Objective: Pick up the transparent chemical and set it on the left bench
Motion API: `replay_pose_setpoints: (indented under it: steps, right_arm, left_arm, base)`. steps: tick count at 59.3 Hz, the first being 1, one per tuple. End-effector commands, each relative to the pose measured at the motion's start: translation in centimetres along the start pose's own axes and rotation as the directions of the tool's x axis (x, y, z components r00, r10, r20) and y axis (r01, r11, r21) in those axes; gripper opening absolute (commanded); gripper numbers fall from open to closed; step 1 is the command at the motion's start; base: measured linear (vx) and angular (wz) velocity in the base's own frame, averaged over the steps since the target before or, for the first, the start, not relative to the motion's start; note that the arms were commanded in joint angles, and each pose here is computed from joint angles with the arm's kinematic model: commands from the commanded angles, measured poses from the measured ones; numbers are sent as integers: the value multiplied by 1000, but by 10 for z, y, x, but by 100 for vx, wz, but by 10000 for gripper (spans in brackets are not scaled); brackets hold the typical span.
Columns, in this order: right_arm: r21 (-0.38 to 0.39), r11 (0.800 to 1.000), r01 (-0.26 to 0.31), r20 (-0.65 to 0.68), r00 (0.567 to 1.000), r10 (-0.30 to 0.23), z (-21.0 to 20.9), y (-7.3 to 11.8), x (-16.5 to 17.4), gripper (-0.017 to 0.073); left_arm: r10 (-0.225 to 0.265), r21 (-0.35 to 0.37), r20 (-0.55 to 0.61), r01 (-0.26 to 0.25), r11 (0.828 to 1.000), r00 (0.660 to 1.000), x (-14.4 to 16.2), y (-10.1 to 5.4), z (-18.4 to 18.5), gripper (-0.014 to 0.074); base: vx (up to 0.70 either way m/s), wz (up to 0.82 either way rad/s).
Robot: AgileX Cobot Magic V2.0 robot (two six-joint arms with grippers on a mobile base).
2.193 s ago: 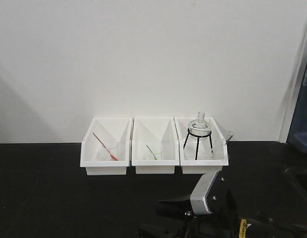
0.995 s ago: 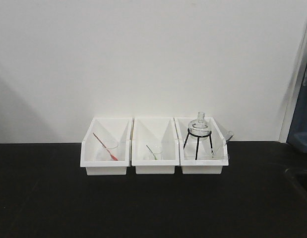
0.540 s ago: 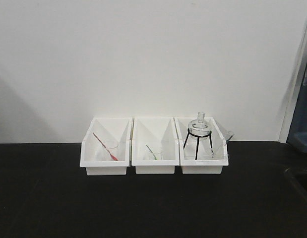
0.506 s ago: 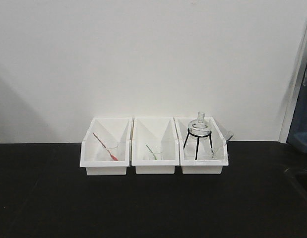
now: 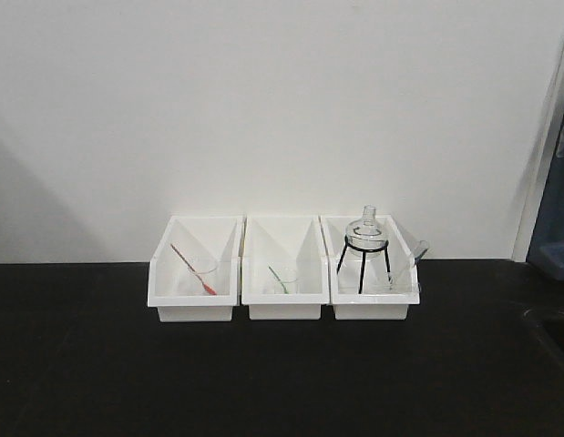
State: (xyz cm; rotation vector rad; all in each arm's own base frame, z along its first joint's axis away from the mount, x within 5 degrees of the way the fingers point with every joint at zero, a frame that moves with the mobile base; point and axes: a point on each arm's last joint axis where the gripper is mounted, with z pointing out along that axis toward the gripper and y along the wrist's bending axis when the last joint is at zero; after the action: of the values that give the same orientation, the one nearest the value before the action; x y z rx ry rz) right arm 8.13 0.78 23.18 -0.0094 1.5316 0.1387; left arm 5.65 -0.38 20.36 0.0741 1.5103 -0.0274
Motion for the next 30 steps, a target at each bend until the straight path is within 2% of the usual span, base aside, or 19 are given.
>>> replay_pose_setpoints:
  steps: [1,8,30]
  right_arm:
    - [-8,1000,-8,124,992,9,-11,0,5,-8]
    - [-3,1000,-9,135,991,9,-21,-2,17,-8]
    - [0,1000,-7,169,986,7,-28,-2,16,-8]
  left_arm:
    - [-9,-2,81,9,1000,997,-3,0,-1,-3]
    - [-9,-2,81,9,1000,997,-3,0,-1,-3]
    - [-9,-2,81,9,1000,997,-3,0,-1,-3]
  base:
    - [0,0]
    - [0,0]
    - [0,0]
